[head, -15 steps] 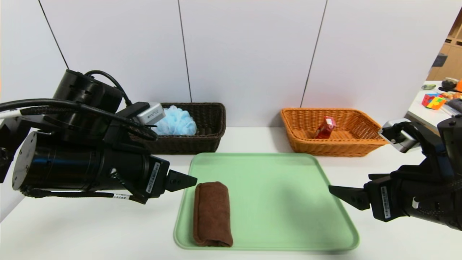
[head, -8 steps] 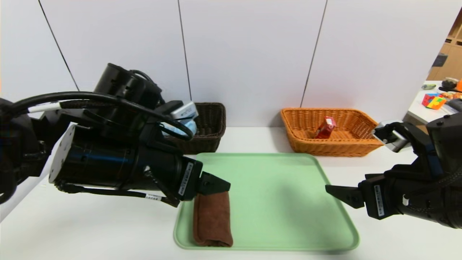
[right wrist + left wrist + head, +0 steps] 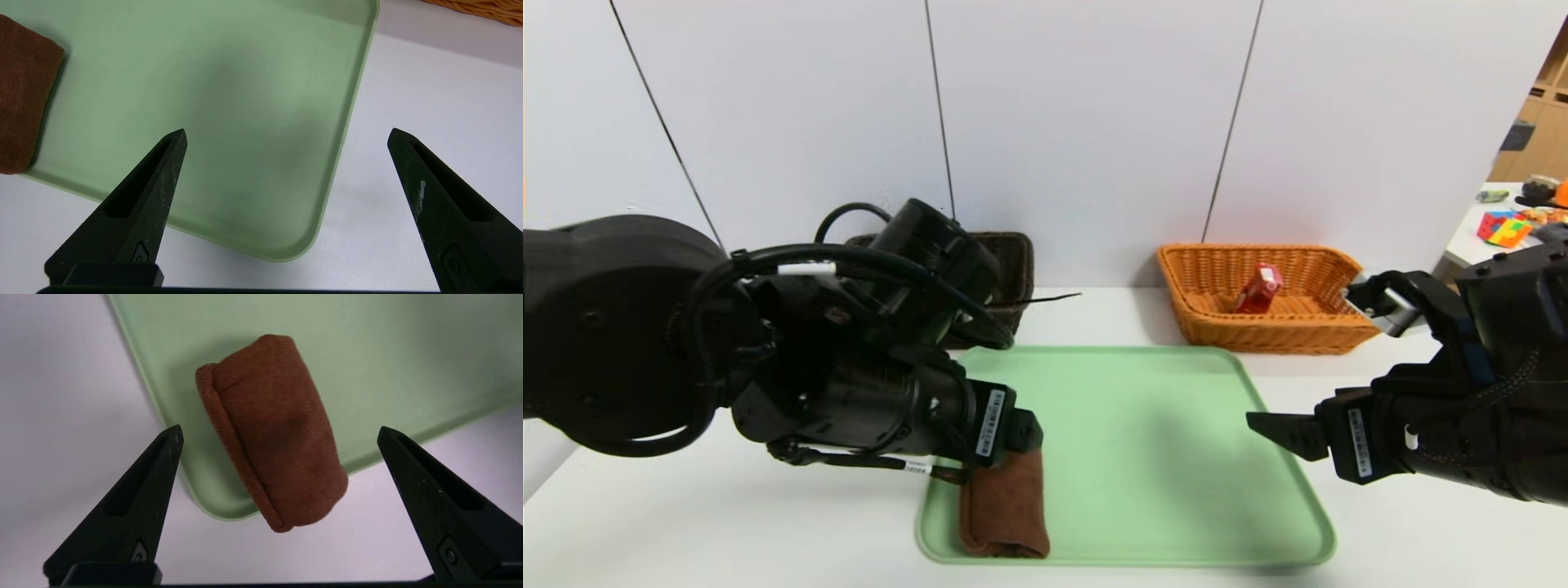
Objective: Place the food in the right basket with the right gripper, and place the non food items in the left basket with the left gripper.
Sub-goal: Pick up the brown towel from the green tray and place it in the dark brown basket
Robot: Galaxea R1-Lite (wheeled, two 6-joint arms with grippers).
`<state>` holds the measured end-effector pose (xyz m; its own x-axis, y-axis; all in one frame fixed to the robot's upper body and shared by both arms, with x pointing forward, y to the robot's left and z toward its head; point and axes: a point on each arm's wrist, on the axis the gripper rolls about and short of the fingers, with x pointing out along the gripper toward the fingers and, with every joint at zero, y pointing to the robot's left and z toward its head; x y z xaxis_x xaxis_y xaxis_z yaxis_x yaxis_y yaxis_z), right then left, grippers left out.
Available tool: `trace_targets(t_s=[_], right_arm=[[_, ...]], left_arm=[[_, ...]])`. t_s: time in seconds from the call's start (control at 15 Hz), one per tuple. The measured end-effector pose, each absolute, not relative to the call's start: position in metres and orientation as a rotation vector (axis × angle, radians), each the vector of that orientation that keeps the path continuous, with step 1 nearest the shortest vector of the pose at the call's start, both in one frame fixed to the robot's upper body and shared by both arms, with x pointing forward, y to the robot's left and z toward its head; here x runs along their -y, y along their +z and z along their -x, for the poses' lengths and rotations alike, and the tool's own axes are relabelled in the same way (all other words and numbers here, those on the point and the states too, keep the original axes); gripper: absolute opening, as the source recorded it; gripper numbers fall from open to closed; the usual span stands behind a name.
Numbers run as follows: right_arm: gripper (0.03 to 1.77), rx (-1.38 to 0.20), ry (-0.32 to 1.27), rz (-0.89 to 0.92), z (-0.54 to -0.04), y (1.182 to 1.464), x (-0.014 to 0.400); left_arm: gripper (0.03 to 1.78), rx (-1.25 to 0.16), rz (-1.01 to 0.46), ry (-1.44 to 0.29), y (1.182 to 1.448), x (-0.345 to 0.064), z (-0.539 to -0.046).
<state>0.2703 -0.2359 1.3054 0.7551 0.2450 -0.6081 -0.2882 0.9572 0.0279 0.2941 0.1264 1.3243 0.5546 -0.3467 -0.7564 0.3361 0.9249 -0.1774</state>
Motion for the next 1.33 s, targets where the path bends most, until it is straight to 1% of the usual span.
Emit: trace_targets(t_s=[0.33, 0.47, 1.07, 1.33], right_arm=[[1.69, -0.657, 0.287, 0.07, -0.27, 1.304, 0.236], [1.69, -0.66, 0.287, 0.07, -0.27, 1.304, 0.236], [1.69, -0.648, 0.289, 0.065, -0.265, 1.306, 0.239], [1.69, -0.647, 0.287, 0.065, -0.262, 1.305, 0.24]], left_arm=[[1.69, -0.939, -0.008, -0.289, 1.305, -0.113, -0.294], [1.69, -0.951, 0.006, -0.247, 1.298, -0.107, -0.294], [1.69, -1.0, 0.041, -0.203, 1.277, -0.087, -0.299], [1.69, -1.01, 0.03, -0.199, 1.27, -0.079, -0.302]])
